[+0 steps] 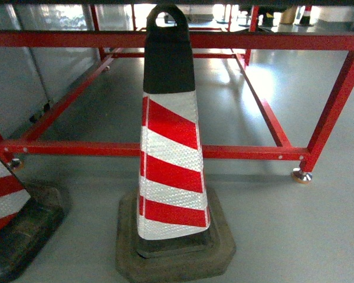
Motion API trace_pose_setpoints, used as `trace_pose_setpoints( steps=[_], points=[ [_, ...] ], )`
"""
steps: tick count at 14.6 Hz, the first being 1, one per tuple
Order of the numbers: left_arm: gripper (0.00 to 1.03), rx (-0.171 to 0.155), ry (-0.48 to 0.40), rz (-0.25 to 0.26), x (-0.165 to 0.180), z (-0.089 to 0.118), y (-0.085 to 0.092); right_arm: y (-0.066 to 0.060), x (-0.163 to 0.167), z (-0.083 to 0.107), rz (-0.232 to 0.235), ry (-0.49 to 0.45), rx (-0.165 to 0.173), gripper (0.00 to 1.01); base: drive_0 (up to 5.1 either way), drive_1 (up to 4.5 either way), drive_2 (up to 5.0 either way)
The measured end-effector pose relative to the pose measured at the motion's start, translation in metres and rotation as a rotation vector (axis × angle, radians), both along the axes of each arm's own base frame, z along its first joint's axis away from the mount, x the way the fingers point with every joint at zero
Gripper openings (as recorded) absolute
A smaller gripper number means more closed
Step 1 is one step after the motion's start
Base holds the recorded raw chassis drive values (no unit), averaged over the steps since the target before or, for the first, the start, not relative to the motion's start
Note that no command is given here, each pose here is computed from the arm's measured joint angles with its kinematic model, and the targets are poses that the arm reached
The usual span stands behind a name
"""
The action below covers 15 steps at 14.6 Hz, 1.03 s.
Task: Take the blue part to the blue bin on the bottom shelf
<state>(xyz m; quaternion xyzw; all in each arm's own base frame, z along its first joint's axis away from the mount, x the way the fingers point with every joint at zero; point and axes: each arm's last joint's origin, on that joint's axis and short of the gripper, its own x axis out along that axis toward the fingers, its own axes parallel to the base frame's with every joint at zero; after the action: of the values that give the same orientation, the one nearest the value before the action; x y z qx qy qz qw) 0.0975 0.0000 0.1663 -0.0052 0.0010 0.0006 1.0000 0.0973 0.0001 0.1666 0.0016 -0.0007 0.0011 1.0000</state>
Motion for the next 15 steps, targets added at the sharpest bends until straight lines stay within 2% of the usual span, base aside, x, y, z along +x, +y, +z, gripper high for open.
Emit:
trace_pose_setpoints(
  steps=[15],
  points=[
    [0.98, 0.005, -0.001, 0.0, 0.0, 0.0001, 0.0, -0.0001, 0.0, 0.0001, -0.003, -0.002, -0.001, 0.98, 0.0, 0.0, 0.0]
  ],
)
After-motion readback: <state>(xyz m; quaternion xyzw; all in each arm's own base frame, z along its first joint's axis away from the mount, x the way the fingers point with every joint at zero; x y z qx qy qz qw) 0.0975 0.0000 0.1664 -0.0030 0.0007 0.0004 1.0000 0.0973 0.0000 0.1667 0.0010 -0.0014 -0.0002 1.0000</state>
